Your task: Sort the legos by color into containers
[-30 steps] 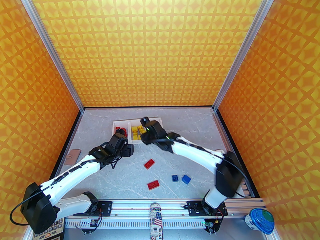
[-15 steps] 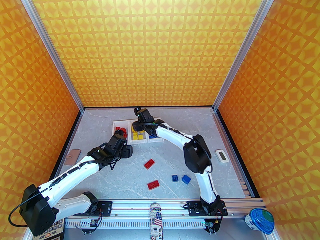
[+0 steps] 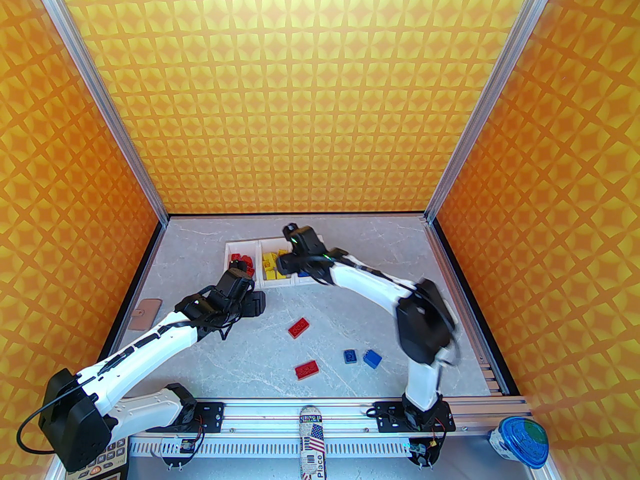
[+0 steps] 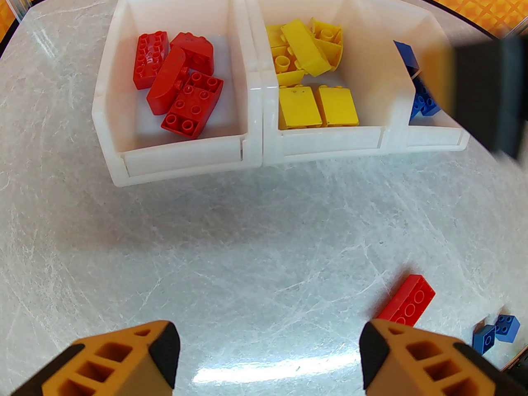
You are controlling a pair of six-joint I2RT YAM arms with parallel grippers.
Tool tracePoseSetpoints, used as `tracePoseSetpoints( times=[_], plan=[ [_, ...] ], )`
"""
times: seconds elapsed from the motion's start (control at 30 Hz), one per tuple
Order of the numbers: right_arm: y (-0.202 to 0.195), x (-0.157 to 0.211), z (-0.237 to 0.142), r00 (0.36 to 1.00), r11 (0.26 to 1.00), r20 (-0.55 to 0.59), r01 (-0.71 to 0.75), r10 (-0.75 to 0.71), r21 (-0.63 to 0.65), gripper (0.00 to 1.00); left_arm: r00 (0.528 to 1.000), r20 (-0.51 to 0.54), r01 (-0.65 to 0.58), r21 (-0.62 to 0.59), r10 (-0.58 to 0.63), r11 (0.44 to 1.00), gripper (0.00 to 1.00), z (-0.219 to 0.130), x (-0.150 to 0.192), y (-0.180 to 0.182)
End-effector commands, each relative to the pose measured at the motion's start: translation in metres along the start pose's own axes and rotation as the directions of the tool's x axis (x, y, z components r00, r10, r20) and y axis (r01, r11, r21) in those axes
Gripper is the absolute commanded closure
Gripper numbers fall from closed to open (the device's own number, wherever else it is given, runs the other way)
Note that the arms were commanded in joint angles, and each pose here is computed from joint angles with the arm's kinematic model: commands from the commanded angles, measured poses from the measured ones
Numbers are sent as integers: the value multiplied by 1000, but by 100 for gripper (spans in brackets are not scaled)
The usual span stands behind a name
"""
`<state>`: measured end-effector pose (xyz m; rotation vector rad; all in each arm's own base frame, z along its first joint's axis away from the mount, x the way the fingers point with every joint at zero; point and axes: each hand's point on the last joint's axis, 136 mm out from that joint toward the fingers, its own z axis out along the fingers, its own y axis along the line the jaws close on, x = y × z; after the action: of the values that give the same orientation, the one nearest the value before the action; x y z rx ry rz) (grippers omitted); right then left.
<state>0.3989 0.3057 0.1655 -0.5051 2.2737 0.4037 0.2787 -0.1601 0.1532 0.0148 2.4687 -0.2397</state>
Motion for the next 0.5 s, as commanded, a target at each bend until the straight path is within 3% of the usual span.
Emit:
tracePoseSetpoints(
  times=[0.0,0.47],
  plan=[
    [-7,-7,-35,995,1000,100,-18,15,24,26,1000,26,-12,10,11,1000,23,-1,-4,-4],
    [-33,73,-87,997,996,45,-57,54,72,27,993,-7,-113,83,114,990,22,15,8,-40]
  ],
)
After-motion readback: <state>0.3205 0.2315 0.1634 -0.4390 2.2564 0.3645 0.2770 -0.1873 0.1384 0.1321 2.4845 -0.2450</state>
